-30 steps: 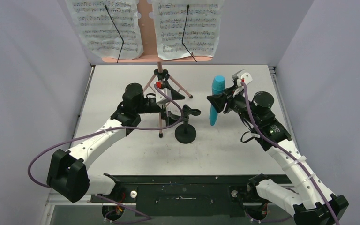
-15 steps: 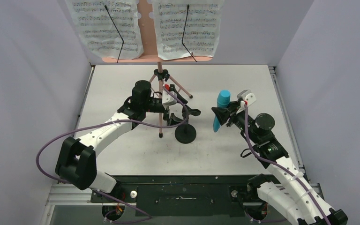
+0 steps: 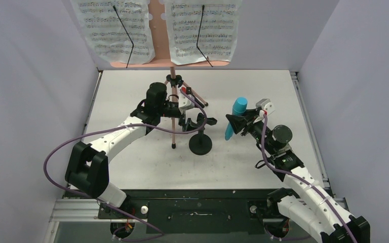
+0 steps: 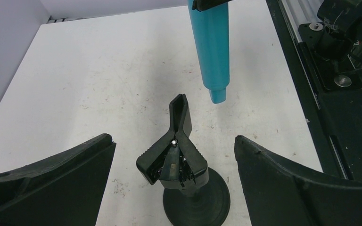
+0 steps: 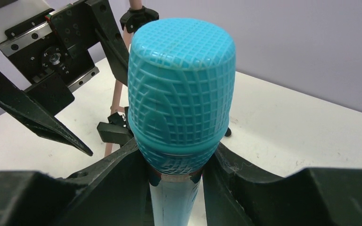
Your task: Set up the instrument practice props
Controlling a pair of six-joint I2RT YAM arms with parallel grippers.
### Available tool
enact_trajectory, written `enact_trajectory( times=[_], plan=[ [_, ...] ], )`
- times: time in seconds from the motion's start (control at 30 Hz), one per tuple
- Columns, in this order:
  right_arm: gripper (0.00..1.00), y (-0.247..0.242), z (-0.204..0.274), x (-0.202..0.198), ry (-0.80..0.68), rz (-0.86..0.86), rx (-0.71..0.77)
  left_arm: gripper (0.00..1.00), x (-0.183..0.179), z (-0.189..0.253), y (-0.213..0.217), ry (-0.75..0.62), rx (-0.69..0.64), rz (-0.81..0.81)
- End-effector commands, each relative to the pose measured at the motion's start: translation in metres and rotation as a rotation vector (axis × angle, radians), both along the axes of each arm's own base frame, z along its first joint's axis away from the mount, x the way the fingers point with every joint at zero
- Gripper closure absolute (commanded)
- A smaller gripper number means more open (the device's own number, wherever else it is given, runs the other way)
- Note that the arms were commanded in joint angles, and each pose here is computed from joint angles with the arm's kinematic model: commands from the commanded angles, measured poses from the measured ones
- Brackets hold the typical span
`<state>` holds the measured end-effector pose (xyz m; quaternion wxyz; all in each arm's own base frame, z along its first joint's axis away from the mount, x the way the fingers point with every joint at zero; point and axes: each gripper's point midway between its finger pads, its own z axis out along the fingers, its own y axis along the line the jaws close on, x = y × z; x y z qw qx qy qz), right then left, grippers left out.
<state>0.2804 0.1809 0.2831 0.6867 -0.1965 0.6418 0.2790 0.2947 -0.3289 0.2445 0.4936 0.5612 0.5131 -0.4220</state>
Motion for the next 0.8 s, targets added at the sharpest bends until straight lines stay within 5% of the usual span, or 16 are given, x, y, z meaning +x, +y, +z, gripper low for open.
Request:
enact_trajectory(
  times=[0.0,0.77],
  plan=[
    [0.95,0.007,0.036,0.001,-0.133,0.041,0.074,0.01,0.007,0.016,-0.004,-0.046,-0.024,-0.029],
    [0.95,0.046,0.063,0.031,-0.223,0.174,0.124,0.13,-0.005,0.002,0.006,0.071,-0.022,0.029]
  ],
)
